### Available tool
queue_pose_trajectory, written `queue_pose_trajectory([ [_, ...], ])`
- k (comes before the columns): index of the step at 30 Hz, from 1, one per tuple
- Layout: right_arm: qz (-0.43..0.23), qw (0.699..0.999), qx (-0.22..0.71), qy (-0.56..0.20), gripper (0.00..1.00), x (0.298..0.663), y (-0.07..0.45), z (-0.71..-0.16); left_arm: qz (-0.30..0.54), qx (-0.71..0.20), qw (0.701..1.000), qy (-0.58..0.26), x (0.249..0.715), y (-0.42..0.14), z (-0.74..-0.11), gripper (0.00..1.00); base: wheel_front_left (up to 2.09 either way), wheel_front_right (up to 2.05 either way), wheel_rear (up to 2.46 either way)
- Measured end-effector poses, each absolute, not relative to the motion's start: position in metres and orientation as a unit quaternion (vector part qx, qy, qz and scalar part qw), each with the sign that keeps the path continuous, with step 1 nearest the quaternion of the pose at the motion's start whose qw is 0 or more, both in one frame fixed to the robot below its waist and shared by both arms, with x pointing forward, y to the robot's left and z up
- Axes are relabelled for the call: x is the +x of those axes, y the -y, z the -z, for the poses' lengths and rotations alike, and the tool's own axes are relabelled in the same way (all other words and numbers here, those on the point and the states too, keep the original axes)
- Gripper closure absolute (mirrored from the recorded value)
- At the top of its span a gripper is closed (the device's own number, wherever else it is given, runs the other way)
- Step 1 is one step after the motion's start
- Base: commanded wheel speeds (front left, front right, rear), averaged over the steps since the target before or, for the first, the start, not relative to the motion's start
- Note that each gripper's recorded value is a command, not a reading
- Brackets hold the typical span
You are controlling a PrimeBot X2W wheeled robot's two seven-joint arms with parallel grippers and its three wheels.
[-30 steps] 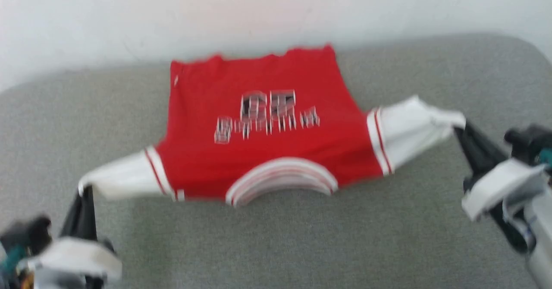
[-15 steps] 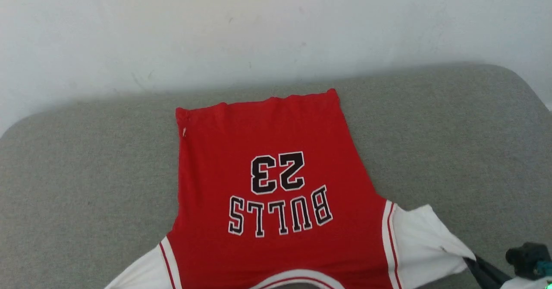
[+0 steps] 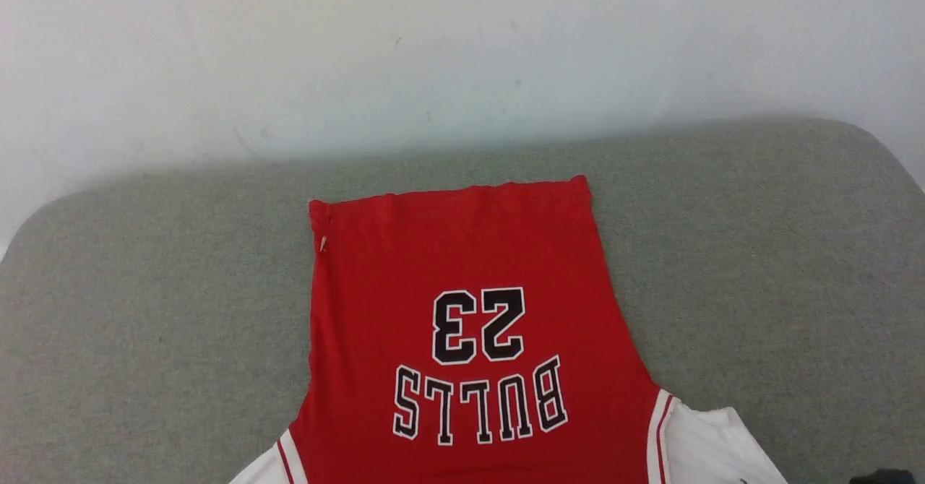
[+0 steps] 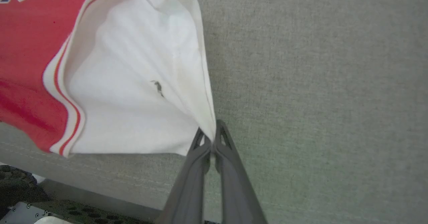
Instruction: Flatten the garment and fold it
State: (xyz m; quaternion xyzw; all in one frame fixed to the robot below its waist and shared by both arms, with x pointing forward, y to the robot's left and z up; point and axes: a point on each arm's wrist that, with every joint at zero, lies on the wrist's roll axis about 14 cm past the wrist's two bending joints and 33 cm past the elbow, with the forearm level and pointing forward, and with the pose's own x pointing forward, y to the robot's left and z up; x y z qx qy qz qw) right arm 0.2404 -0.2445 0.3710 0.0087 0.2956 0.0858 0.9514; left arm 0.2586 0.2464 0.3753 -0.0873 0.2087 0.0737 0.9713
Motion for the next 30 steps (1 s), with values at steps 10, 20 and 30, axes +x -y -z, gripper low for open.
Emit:
queue_pose_trajectory([
  [10,-0.097,0.987,-0.021,-0.124,0.0,0.333,0.243,-0.474,-0.048,-0.08,0.984,-0.154,0.278,-0.236,-0.403,1.0,0.0,0.0,0.0],
  [20,-0.111,0.991,-0.077,-0.01,0.0,0.467,0.224,-0.608,-0.032,-0.086,0.991,-0.1,0.308,-0.221,-0.434,1.0,0.0,0.0,0.0],
  [30,-0.158,0.951,-0.109,-0.24,0.0,0.556,0.174,-0.561,-0.041,-0.074,0.992,-0.09,0.328,-0.221,-0.44,1.0,0.0,0.0,0.0],
])
